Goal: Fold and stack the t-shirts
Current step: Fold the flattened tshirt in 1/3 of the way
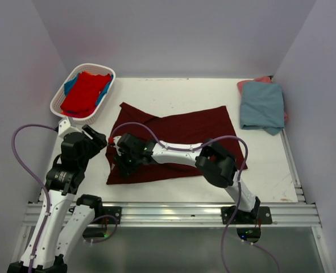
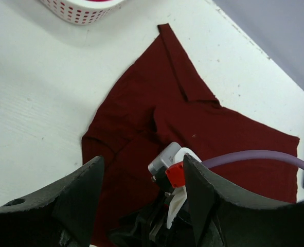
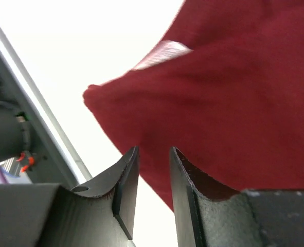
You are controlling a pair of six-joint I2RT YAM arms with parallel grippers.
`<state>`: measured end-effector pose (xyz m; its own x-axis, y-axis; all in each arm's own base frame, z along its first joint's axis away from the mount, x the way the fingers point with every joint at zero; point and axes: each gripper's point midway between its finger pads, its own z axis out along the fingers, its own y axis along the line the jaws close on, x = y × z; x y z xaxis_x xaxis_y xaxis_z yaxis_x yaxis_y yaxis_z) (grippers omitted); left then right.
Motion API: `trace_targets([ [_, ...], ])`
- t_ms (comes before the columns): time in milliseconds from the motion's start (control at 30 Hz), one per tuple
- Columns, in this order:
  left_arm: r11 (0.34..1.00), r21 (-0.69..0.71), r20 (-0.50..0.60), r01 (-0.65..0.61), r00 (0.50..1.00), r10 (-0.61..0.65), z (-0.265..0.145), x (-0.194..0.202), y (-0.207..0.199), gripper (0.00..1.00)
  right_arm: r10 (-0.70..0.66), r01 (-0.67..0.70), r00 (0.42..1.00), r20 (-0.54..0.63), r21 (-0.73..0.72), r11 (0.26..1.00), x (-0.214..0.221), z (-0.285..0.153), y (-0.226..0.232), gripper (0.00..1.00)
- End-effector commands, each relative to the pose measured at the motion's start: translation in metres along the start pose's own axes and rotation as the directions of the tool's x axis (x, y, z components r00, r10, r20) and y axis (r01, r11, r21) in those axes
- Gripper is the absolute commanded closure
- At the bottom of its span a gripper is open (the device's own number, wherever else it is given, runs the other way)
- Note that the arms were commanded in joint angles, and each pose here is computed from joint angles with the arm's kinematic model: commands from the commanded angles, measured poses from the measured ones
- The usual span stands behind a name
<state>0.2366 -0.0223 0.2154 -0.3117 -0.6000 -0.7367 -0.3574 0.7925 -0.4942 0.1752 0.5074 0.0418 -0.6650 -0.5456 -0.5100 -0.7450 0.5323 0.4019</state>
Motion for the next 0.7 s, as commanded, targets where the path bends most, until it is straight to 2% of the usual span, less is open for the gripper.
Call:
trace_targets([
  [0, 1.000, -0.019, -0.029, 0.006, 1.000, -0.007, 0.003, 0.011, 0.006, 0.33, -0.016, 0.015, 1.000, -0.017, -0.023, 1.000, -0.002, -0.001, 0.017, 0.65],
  [167, 1.000, -0.015, -0.034, -0.005, 0.999, 0.004, 0.010, 0.020, 0.010, 0.30, -0.017, 0.017, 1.000, -0.022, 0.010, 1.000, -0.001, 0.003, 0.012, 0.66],
  [233, 0.999, -0.027, -0.086, -0.037, 0.996, 0.035, 0.018, 0.032, 0.013, 0.32, -0.024, 0.024, 1.000, -0.018, 0.036, 0.999, -0.002, -0.001, 0.007, 0.67],
  [300, 0.998, -0.007, -0.158, -0.055, 0.986, 0.053, 0.025, 0.050, 0.013, 0.33, -0.029, 0.027, 0.999, 0.017, 0.125, 0.992, -0.008, -0.011, -0.009, 0.68],
  [400, 0.994, 0.067, -0.280, -0.087, 0.954, 0.103, 0.032, 0.081, 0.008, 0.39, -0.020, -0.011, 0.992, 0.123, 0.251, 0.968, -0.028, -0.052, -0.040, 0.69],
  [467, 0.989, 0.097, -0.358, -0.108, 0.924, 0.136, 0.031, 0.100, 0.009, 0.43, 0.006, -0.096, 0.969, 0.248, 0.349, 0.932, -0.044, -0.101, -0.074, 0.69],
  [533, 0.984, 0.131, -0.396, -0.119, 0.904, 0.162, 0.027, 0.106, 0.003, 0.48, 0.067, -0.206, 0.937, 0.344, 0.387, 0.899, -0.050, -0.147, -0.112, 0.69],
  [667, 0.987, 0.102, -0.477, -0.124, 0.864, 0.158, 0.017, 0.117, 0.010, 0.49, 0.116, -0.320, 0.897, 0.426, 0.447, 0.835, -0.048, -0.203, -0.166, 0.69],
])
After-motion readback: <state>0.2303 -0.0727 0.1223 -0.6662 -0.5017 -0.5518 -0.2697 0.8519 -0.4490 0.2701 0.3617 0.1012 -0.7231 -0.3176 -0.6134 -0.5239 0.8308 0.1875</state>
